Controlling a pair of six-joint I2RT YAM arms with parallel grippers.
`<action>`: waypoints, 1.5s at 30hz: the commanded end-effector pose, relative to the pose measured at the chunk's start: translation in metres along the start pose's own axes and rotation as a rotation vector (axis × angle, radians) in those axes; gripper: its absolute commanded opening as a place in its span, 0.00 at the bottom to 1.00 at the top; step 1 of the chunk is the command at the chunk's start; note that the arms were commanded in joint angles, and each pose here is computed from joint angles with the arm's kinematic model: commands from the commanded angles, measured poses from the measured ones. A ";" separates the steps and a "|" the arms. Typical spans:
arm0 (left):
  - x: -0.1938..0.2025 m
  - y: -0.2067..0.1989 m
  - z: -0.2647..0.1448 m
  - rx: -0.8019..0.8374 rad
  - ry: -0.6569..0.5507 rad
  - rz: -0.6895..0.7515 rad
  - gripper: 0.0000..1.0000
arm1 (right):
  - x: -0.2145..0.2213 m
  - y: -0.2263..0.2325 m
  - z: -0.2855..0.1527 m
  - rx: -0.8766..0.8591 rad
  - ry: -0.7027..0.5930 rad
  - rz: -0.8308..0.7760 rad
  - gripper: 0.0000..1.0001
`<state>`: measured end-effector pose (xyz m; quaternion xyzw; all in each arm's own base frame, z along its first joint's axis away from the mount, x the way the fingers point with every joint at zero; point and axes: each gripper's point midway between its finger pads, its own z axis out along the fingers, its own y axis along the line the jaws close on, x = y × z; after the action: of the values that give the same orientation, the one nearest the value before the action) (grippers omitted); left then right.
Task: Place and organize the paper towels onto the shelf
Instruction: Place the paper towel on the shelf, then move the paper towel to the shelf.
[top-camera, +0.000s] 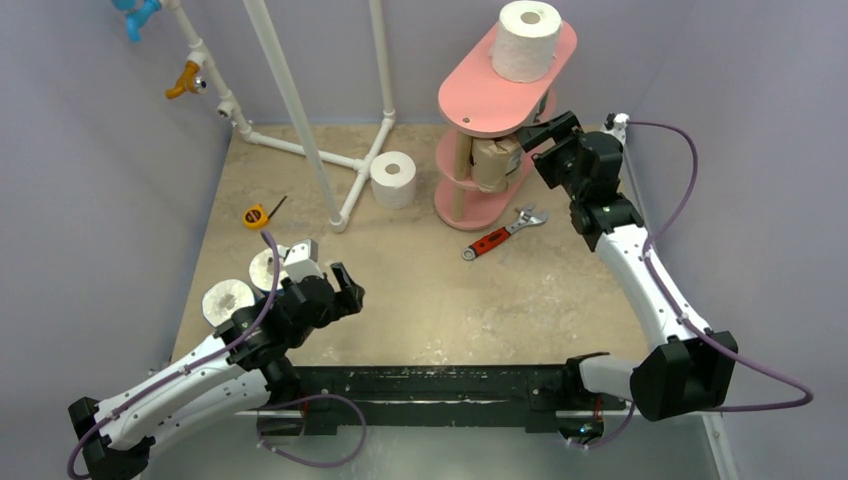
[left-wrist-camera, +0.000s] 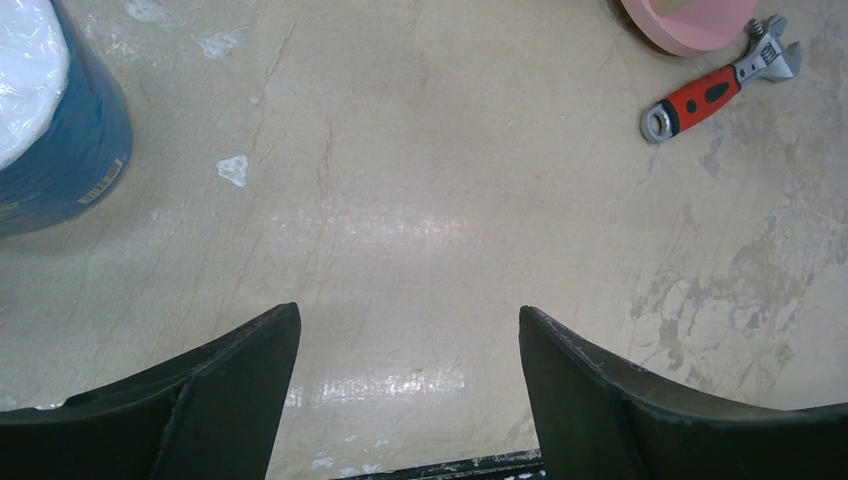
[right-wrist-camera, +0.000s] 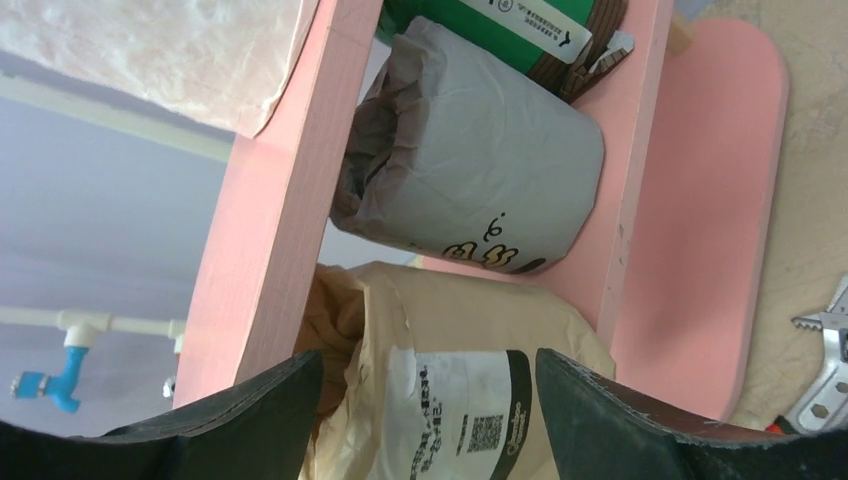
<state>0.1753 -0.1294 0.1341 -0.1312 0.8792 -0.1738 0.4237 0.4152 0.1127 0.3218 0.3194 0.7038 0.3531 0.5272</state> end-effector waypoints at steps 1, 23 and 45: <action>-0.006 -0.008 -0.001 0.027 -0.015 -0.023 0.79 | -0.016 0.036 -0.028 -0.094 -0.004 -0.074 0.79; -0.006 -0.025 0.002 0.084 -0.002 0.000 0.79 | 0.025 0.022 -0.095 -0.329 -0.226 -0.719 0.99; -0.004 -0.016 0.001 0.071 -0.009 -0.001 0.79 | 0.044 0.002 -0.033 -0.261 -0.222 -0.827 0.94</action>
<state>0.1764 -0.1430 0.1418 -0.1225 0.8731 -0.2083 0.4235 0.3642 0.1416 0.2694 -0.0298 0.7031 0.1540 0.6935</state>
